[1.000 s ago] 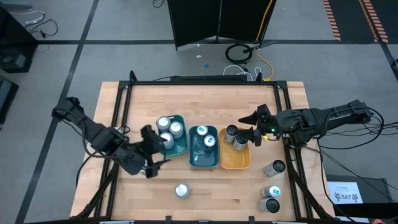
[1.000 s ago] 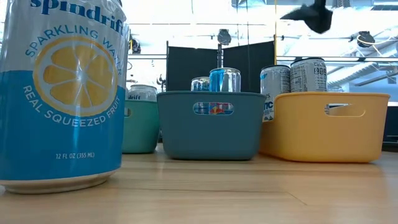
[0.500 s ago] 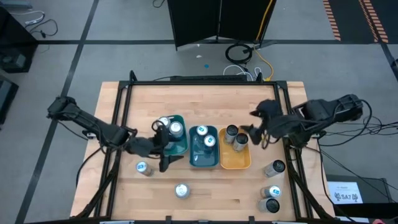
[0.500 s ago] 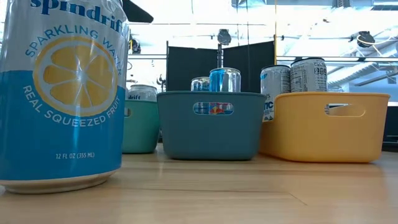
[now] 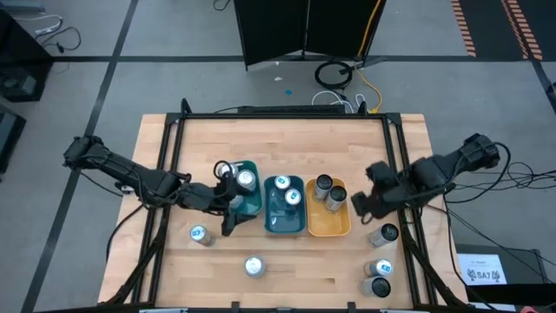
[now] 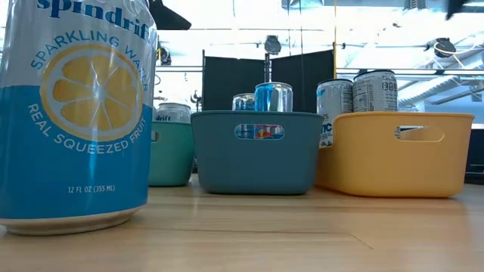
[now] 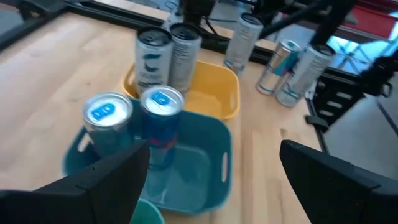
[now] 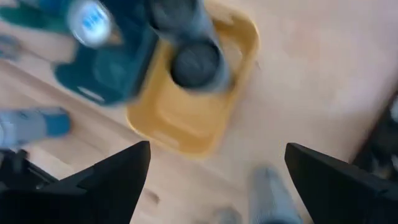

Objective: Sort soda cans
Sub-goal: Put the white-blue soda can into the yellow bin

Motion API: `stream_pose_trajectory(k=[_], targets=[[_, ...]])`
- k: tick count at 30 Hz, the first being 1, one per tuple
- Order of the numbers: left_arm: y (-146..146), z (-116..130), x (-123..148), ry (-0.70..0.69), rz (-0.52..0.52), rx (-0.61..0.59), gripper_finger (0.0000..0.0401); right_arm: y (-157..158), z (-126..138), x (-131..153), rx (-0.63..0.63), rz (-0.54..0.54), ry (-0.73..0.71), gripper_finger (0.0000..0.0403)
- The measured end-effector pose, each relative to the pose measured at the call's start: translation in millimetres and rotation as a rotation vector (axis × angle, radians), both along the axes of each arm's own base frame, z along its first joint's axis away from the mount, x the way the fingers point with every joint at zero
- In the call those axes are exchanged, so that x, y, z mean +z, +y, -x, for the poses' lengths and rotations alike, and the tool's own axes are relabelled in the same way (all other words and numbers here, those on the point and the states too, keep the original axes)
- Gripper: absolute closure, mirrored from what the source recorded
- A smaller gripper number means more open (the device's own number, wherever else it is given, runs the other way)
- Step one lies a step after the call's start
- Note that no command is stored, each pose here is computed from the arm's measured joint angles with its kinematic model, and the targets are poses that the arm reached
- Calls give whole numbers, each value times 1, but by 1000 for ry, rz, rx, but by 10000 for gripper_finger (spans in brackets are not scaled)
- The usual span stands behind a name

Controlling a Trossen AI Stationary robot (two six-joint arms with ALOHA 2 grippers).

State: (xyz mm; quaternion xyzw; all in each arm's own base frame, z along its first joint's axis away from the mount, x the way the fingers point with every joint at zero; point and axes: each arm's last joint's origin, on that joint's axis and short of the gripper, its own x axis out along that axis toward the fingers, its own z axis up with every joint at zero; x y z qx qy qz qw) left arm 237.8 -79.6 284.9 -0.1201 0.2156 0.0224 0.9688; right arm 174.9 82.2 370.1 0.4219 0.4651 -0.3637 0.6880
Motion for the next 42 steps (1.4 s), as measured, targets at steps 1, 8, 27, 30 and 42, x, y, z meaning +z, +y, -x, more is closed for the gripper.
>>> stream_pose_trajectory(k=[1,8,27,30,42], targets=[[0,0,0,3,5,-12,33,2,4,-4,-23,-17,24,39],[-2,0,0,11,22,-51,33,19,18,-25,-91,-70,128,39],[-2,1,-2,28,19,-49,33,39,35,-69,-102,-126,315,39],[-2,1,-1,23,21,-49,33,42,36,-69,-116,-130,312,39],[-2,1,-1,22,23,-49,33,48,34,-96,-120,-200,349,40]])
